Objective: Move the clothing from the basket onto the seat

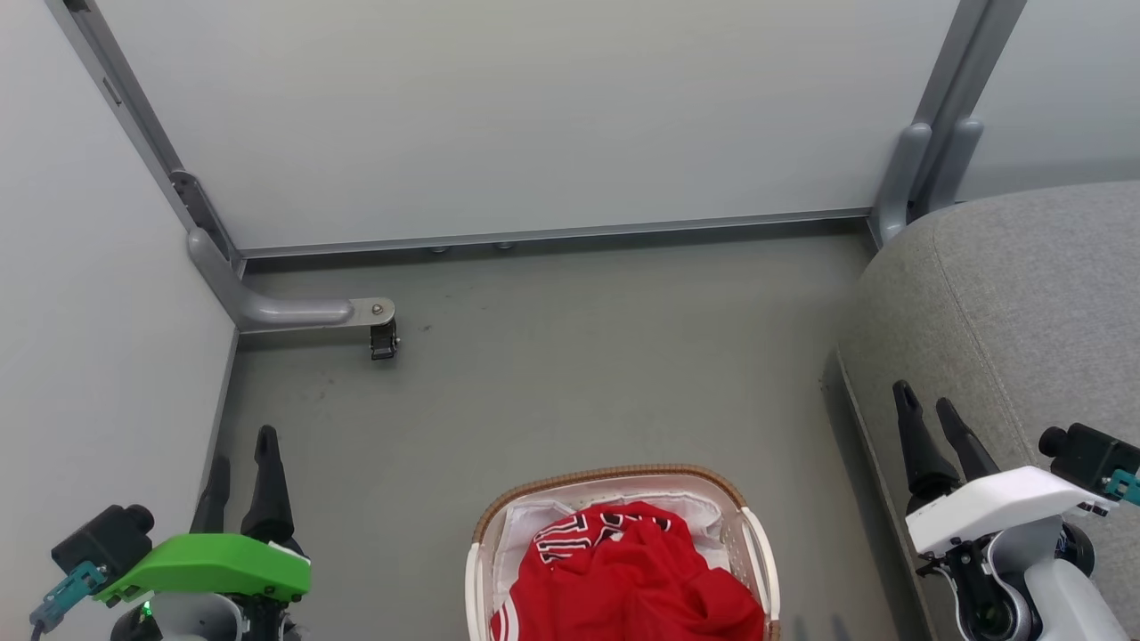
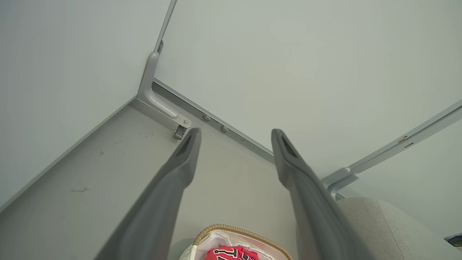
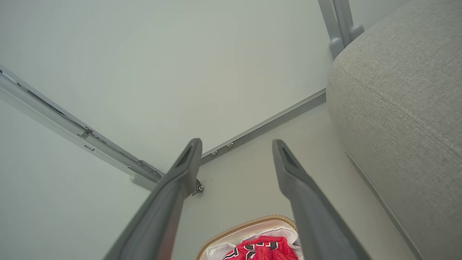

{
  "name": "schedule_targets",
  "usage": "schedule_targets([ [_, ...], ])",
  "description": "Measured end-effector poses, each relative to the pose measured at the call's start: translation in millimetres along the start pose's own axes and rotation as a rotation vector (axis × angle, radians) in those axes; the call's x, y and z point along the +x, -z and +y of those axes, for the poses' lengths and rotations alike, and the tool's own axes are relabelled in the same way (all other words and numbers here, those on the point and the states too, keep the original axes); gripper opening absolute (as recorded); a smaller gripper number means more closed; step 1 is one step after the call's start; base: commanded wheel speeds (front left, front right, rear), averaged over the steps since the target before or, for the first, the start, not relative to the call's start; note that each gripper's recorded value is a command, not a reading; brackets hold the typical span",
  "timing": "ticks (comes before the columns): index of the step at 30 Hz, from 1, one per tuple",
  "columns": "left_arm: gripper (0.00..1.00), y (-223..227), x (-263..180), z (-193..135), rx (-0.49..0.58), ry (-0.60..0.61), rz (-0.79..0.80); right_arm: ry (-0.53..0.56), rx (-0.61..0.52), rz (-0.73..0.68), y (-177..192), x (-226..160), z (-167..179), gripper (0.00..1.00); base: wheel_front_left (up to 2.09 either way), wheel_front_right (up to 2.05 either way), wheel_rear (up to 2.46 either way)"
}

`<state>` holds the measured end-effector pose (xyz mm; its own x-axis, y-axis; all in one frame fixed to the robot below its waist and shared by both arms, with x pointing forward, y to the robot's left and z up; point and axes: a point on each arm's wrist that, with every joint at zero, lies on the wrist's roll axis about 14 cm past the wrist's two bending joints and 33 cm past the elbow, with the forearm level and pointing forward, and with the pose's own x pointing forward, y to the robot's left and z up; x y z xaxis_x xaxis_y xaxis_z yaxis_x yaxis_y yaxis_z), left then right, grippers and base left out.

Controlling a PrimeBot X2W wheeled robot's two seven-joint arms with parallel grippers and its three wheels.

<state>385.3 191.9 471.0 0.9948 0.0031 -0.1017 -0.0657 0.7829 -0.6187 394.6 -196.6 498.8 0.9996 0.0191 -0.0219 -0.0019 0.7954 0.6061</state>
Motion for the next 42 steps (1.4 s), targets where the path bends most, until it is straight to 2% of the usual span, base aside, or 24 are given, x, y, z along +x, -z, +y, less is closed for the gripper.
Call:
schedule_targets([
  [25, 1.0, 9, 0, -10, 0.297, 0.054, 0.006, -0.038, -0.285, -0.012, 2, -1, 5, 1.0, 0.0, 0.0, 0.0],
  [42, 1.0, 15, -2, -15, 0.426, 0.083, 0.003, -0.053, -0.421, -0.028, 4, -5, 8, 1.0, 0.0, 0.0, 0.0],
])
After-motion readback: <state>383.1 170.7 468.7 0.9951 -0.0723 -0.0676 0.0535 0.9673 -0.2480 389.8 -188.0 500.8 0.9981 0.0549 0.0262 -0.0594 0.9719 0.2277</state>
